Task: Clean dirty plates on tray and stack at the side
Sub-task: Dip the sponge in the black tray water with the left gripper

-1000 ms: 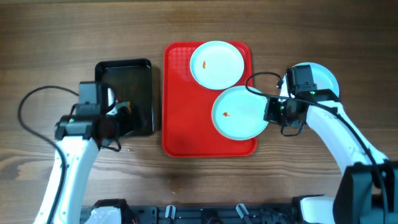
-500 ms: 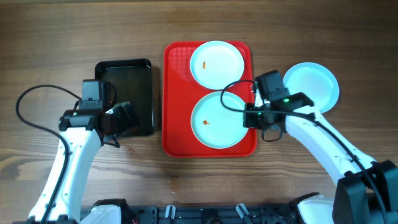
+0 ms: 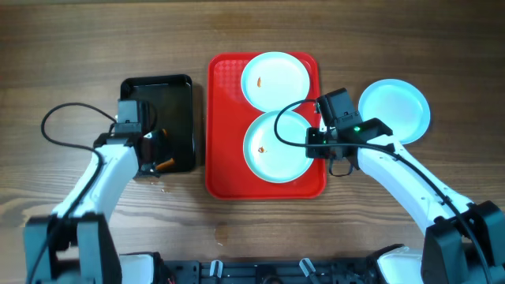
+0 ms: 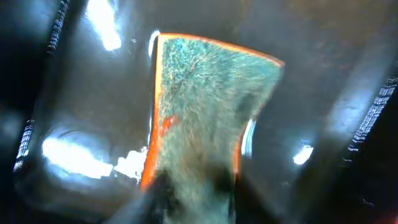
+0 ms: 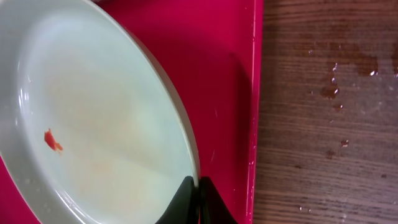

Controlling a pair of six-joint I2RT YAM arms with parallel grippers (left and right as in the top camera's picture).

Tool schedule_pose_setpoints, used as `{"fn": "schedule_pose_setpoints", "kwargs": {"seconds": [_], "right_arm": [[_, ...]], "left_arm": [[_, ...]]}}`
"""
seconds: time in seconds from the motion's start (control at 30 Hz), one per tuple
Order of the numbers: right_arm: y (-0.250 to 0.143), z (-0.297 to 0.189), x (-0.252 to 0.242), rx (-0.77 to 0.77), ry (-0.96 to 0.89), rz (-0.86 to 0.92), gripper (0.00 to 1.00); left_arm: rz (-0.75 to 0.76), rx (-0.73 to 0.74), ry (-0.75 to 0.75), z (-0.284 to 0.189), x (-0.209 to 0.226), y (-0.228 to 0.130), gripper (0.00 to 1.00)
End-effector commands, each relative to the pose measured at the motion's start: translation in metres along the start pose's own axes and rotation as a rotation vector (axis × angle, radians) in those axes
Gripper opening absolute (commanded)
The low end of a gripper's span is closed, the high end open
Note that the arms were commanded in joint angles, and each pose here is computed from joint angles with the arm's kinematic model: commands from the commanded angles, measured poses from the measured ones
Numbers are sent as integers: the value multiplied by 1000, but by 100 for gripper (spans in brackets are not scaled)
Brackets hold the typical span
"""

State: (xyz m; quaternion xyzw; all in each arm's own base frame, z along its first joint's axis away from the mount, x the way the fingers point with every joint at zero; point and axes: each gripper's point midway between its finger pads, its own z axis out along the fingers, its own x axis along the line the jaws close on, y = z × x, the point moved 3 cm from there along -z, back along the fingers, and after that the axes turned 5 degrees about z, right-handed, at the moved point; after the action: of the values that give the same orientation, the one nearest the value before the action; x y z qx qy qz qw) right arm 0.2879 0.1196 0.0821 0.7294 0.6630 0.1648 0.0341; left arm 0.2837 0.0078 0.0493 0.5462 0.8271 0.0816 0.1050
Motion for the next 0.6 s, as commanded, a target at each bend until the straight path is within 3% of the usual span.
{"fn": "schedule_pose_setpoints", "kwargs": {"seconds": [0.0,0.17,0.4,0.57], "right_arm": [[5,-1,4,-11,6,-52,4],[3,3,9,7,41,-104,4],[-4,19,5,63,17,-98,5],[-7,32,5,96,24,-94,4]], "left_arm": [[2,74,31,21,7,-14,4],[123,89,-67,11,-9,-10,4],[135,-25,-103,-42,-19,17,4],[132,-22,-32,-24,-8,13,4]]}}
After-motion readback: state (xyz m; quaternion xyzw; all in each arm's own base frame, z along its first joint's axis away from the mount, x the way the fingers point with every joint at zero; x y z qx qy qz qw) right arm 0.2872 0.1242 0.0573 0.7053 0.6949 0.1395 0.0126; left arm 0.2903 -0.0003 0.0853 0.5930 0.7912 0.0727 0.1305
